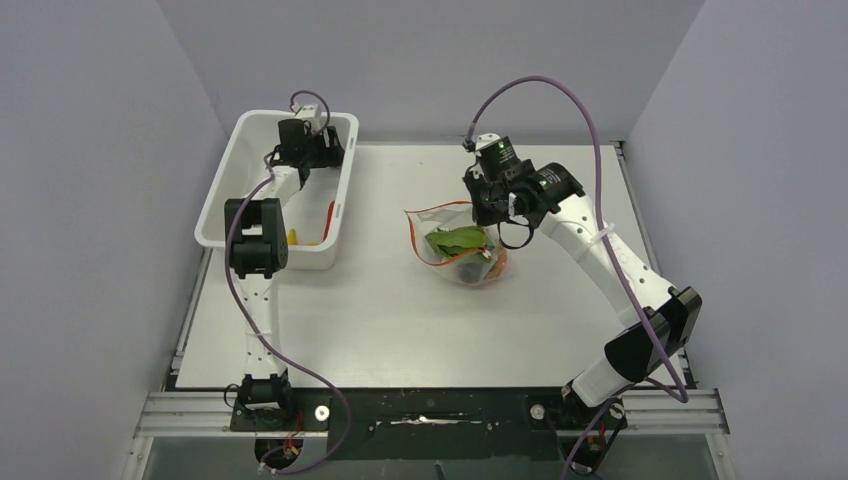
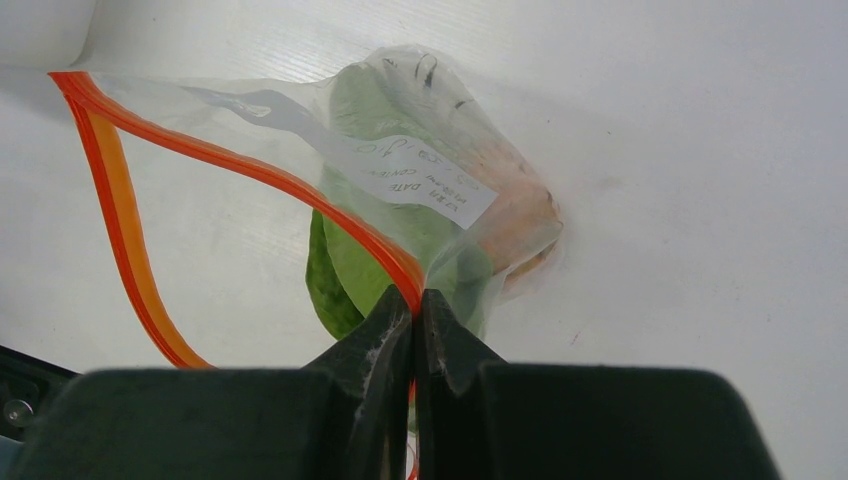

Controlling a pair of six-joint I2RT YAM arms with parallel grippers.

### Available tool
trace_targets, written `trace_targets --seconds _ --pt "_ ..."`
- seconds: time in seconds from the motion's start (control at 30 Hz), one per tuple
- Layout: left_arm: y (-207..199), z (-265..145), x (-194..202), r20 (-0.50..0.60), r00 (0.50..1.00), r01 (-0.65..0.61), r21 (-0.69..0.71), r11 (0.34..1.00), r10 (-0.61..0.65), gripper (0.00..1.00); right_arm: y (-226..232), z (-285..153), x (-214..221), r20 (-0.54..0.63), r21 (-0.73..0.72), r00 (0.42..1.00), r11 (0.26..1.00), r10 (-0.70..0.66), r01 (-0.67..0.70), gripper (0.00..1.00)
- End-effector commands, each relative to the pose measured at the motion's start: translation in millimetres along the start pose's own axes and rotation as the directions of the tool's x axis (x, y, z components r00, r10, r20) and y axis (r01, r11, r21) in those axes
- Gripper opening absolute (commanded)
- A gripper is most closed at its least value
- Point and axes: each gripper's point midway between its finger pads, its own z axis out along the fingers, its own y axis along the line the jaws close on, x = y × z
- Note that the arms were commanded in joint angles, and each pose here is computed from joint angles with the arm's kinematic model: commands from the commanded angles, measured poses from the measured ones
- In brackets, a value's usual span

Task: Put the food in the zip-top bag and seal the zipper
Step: Pick up the fake vegetable from the bin.

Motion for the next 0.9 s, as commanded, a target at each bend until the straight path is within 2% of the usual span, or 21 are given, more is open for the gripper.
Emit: trace_targets --seconds 0.0,0.23,0.37,0.57,0.87 --pt "-1 9 -37 0.119 0.991 -0.073 0.055 0.996 0.066 0.70 2 -17 -27 0.107 -0.003 0.994 1.000 0.004 -0.004 0.01" --pt "-5 26 -44 0.174 0.978 -0.136 0.114 0.984 0.115 0.69 1 -15 -25 0.093 0.004 0.996 1.000 0.001 -0.001 0.01" --pt "1 32 -45 0.173 0.979 -0.128 0.087 0.988 0.112 0.62 -5 -15 -24 0.091 0.031 0.996 1.000 0.001 -0.003 0.01" --pt "-1 22 -46 0.157 0.982 -0.121 0.072 0.990 0.109 0.37 -8 -17 -27 0.123 0.034 0.992 0.999 0.010 -0.015 0.01" --pt "-6 -10 -50 0.149 0.986 -0.077 0.027 0.997 0.072 0.32 -11 -16 -22 0.129 0.026 0.992 1.000 0.002 -0.005 0.01"
